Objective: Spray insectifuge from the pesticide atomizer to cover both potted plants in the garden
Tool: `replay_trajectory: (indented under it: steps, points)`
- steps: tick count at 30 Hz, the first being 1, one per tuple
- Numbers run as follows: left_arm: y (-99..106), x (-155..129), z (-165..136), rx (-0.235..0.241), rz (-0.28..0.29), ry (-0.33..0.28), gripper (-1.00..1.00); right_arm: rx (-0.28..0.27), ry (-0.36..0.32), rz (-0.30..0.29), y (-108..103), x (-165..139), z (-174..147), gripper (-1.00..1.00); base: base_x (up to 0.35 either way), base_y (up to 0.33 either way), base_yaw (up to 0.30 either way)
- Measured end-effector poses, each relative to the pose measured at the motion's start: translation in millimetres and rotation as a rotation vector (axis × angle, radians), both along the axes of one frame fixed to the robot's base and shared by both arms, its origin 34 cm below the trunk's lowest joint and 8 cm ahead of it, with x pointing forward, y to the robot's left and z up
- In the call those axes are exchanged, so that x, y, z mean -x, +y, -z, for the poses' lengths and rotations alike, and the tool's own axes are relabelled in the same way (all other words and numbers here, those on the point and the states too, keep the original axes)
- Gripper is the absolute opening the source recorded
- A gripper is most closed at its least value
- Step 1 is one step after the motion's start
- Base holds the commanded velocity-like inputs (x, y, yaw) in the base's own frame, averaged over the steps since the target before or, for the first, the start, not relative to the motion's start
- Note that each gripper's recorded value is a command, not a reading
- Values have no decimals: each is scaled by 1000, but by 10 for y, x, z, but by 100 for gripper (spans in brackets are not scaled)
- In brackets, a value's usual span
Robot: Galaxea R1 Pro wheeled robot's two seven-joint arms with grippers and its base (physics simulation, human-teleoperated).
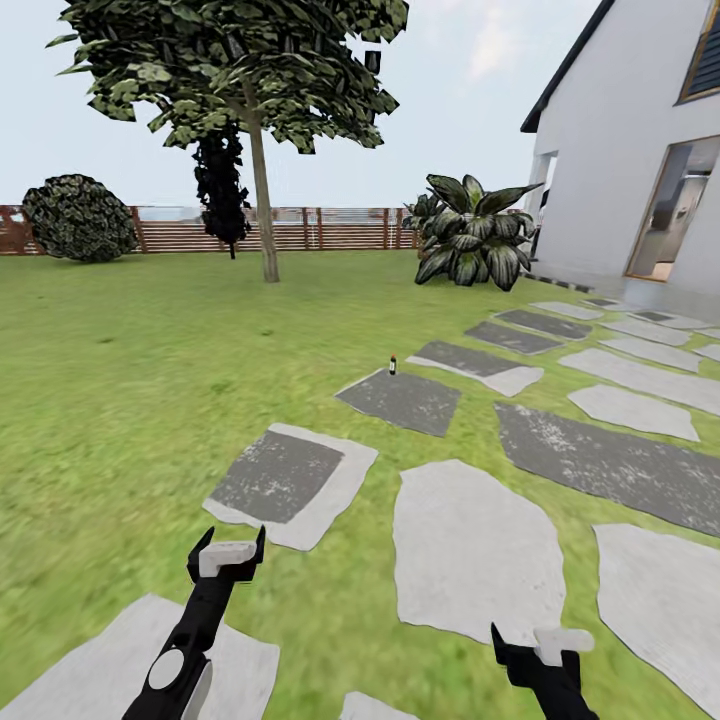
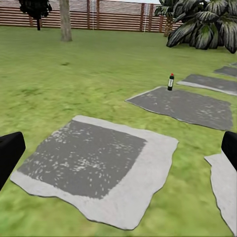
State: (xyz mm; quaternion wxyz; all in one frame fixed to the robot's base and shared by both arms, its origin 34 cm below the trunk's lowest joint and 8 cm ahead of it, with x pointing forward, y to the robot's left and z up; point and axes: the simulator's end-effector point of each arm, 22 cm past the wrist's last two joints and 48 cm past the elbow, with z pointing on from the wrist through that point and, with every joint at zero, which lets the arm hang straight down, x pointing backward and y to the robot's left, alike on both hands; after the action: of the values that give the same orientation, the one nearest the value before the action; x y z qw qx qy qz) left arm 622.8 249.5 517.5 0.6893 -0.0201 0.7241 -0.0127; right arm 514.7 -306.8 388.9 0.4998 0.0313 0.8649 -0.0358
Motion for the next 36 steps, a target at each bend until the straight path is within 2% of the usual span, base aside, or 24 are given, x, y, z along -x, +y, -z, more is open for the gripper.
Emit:
replay_trajectory:
  steps: [36]
  points:
    - [0, 0, 0, 0, 0, 0, 100, -2, 0, -4, 10, -2, -1, 100, 339, 0, 0]
